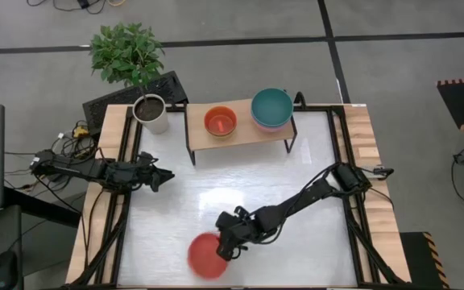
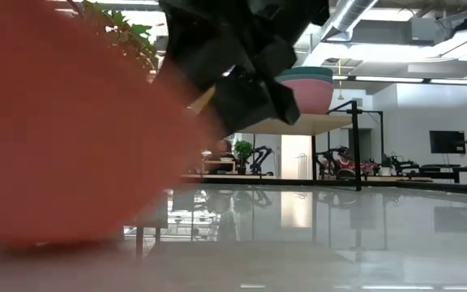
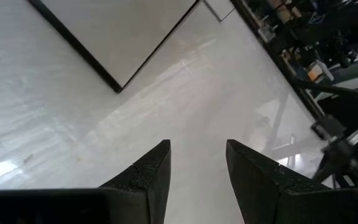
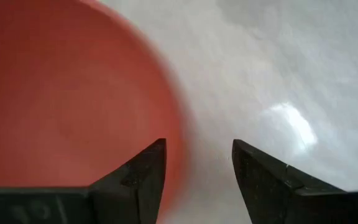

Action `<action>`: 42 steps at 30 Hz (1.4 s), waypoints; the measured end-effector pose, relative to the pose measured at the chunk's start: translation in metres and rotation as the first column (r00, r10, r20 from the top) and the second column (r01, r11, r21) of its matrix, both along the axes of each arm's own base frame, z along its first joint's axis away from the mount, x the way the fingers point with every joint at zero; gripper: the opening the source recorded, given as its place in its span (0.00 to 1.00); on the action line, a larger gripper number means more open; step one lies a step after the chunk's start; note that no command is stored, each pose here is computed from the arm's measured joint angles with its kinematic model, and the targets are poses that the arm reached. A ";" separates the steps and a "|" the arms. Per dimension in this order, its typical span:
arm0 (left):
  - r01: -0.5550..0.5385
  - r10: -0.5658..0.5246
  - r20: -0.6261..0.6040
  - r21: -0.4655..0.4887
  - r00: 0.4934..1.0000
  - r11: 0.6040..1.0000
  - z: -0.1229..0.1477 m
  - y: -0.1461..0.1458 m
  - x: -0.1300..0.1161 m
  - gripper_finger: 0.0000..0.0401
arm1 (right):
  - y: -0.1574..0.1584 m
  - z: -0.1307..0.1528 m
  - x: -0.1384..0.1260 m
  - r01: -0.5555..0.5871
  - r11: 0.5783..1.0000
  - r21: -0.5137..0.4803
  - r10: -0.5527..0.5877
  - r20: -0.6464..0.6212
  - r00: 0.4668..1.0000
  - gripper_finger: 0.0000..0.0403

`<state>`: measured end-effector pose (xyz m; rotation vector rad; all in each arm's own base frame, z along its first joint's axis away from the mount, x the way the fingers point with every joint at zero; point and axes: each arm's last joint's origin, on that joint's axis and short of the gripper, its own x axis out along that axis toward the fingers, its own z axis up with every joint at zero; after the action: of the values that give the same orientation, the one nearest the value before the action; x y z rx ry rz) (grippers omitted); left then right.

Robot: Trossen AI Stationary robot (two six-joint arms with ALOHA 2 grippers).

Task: Place and stack bowls onto a shelf
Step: Stack the orange bowl on top of the dark green bowl on the shelf

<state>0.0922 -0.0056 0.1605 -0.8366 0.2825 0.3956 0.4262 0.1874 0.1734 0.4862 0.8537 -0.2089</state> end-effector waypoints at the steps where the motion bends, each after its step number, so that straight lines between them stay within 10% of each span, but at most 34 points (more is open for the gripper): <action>1: 0.002 -0.002 -0.001 -0.001 1.000 1.000 0.000 0.000 0.000 0.35 | -0.001 0.000 0.000 0.013 1.000 0.003 -0.013 -0.005 1.000 0.51; 12: 0.014 -0.014 -0.008 0.016 1.000 1.000 0.000 0.000 0.000 0.35 | -0.007 0.005 0.001 -0.014 0.999 0.045 0.016 -0.037 0.999 0.05; 42: 0.024 -0.024 -0.011 0.026 1.000 0.999 0.000 0.000 0.000 0.35 | -0.076 0.101 -0.008 0.036 0.990 -0.136 -0.060 -0.179 0.982 0.04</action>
<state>0.0924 -0.0059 0.1603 -0.8052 0.2963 0.3808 0.4183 0.1112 0.2741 0.3676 1.0007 -0.3566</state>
